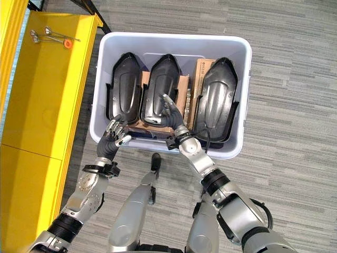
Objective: Move parts from the plastic box to the shelf.
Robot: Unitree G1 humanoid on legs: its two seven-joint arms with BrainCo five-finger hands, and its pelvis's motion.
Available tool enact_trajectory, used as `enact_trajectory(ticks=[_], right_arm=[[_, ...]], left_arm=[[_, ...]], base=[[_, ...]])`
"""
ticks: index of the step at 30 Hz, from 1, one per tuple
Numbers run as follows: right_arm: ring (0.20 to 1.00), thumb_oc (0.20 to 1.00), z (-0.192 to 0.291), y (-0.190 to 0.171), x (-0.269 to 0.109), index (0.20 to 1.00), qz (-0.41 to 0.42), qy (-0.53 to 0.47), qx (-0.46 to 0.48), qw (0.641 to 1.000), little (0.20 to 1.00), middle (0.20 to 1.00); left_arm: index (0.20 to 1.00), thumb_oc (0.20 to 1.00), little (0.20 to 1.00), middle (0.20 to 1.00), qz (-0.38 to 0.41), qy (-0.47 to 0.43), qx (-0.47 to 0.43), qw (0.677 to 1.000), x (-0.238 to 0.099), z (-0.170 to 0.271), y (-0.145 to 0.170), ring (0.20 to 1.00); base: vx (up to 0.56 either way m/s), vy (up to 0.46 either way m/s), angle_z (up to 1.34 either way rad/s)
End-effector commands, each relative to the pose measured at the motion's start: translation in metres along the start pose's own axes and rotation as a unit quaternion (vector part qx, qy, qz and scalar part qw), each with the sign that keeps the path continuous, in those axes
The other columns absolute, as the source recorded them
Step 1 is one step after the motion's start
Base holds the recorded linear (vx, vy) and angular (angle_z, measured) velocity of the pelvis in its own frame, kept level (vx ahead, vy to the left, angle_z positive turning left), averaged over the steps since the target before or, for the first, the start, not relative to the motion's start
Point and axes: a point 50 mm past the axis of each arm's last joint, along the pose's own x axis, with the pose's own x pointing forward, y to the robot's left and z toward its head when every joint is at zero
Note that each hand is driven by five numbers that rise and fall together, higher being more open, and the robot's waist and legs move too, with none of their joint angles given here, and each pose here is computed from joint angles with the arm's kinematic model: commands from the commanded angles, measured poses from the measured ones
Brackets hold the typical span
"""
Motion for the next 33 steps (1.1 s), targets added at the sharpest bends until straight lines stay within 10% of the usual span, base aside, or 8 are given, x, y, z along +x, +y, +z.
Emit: enact_trajectory(ticks=[1, 11, 33], right_arm=[[1.000, 1.000, 0.033, -0.001, 0.001, 1.000, -0.004, -0.092, 0.039, 0.995, 1.000, 1.000], [1.000, 1.000, 0.069, -0.045, -0.023, 1.000, -0.112, -0.200, -0.042, 0.972, 1.000, 1.000], [1.000, 1.000, 0.026, -0.079, 0.000, 1.000, -0.187, -0.072, -0.056, 0.978, 1.000, 1.000]], left_arm=[[1.000, 1.000, 1.000, 1.000, 0.014, -0.070, 0.006, 0.997, 0.000, 0.026, 0.004, 1.000], [1.000, 1.000, 1.000, 1.000, 0.012, -0.067, 0.012, 0.998, -0.005, 0.023, 0.005, 1.000], [1.000, 1.000, 1.000, 1.000, -0.005, -0.061, 0.002, 0.998, -0.007, 0.021, 0.002, 1.000]], base=[[0.00, 0.000, 0.00], [0.00, 0.011, -0.04], [0.00, -0.001, -0.02]])
